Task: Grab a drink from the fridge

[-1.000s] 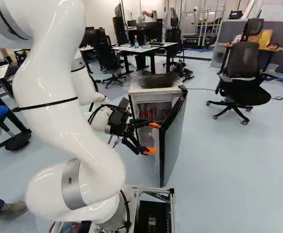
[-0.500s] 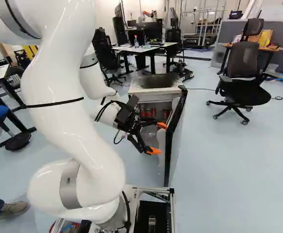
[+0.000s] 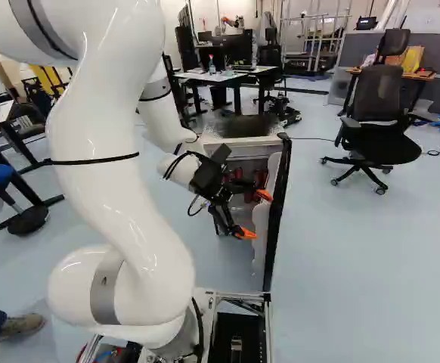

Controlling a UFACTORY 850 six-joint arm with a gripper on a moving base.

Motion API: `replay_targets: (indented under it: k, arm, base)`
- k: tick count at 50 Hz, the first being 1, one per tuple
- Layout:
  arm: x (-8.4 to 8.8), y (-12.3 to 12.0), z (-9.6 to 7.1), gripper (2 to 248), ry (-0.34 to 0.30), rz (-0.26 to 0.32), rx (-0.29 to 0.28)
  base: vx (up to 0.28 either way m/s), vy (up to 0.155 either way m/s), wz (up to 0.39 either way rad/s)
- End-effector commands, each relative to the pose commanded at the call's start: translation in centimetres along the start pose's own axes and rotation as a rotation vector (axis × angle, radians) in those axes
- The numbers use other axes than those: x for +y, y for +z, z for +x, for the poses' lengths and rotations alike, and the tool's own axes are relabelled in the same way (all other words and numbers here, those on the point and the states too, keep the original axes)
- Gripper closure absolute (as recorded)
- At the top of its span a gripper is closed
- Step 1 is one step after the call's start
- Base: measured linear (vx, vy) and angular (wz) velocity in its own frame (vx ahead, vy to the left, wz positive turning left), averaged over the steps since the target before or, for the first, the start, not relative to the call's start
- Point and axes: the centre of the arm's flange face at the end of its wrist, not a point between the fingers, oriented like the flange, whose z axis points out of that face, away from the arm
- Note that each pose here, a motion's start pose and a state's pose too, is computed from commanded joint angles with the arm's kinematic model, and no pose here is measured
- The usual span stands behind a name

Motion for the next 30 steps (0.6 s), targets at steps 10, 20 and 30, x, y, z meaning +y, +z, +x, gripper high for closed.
replay_targets:
  k: [10,20,30]
  arm:
    - [-1.5,1.1,0.4,3,0.033,-0.042,-0.002]
    - [-2.9,2.2,0.8,3,0.066,-0.082,-0.003]
    - [-4.3,3.4,1.2,3,0.098,-0.119,-0.009]
  base:
    - [0.0,0.0,0.0]
    - [0.0,0.0,0.0]
    - [0.0,0.0,0.0]
